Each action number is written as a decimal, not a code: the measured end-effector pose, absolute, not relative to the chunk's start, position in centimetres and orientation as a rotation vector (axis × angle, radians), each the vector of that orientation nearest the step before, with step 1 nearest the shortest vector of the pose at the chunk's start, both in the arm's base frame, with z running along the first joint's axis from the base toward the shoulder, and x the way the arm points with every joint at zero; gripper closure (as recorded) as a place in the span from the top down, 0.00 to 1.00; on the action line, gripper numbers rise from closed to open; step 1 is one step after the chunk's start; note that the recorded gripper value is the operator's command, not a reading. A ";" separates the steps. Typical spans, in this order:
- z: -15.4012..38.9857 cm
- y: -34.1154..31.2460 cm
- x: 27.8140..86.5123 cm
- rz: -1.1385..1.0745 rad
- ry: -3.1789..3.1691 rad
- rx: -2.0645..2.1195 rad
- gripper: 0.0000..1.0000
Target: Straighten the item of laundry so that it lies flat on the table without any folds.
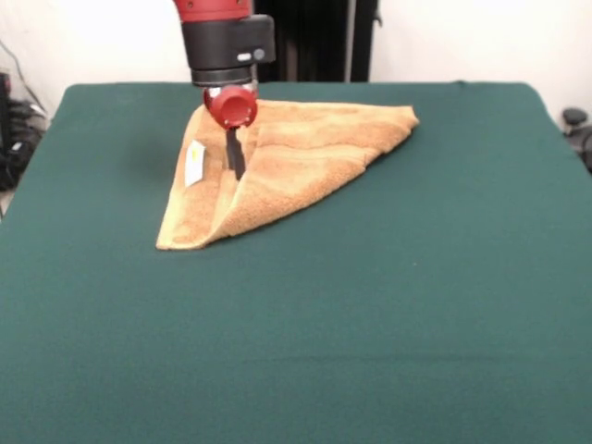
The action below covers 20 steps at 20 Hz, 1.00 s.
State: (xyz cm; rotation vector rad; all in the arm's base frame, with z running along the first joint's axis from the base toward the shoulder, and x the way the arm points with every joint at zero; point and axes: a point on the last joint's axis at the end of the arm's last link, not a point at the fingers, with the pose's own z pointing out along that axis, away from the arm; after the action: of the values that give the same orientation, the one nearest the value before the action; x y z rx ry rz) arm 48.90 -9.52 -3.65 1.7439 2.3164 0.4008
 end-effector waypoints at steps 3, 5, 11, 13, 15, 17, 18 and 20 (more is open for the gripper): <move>-3.7 -9.1 49.6 0.496 2.278 1.679 1.00; -3.6 -8.8 50.3 0.556 2.249 1.645 1.00; -3.4 -7.6 52.4 0.694 2.178 1.576 1.00; -3.5 -7.4 52.7 0.712 2.171 1.570 1.00; -3.7 -7.1 52.9 0.724 2.169 1.569 1.00; -3.8 -6.9 53.1 0.730 2.169 1.567 1.00; -3.8 -6.7 53.2 0.734 2.170 1.566 1.00; -3.9 -6.6 53.3 0.737 2.171 1.563 1.00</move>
State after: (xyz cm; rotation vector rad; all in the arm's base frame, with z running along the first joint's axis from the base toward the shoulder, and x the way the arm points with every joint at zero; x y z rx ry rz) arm 53.33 -6.57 -3.91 1.5633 2.1706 0.7372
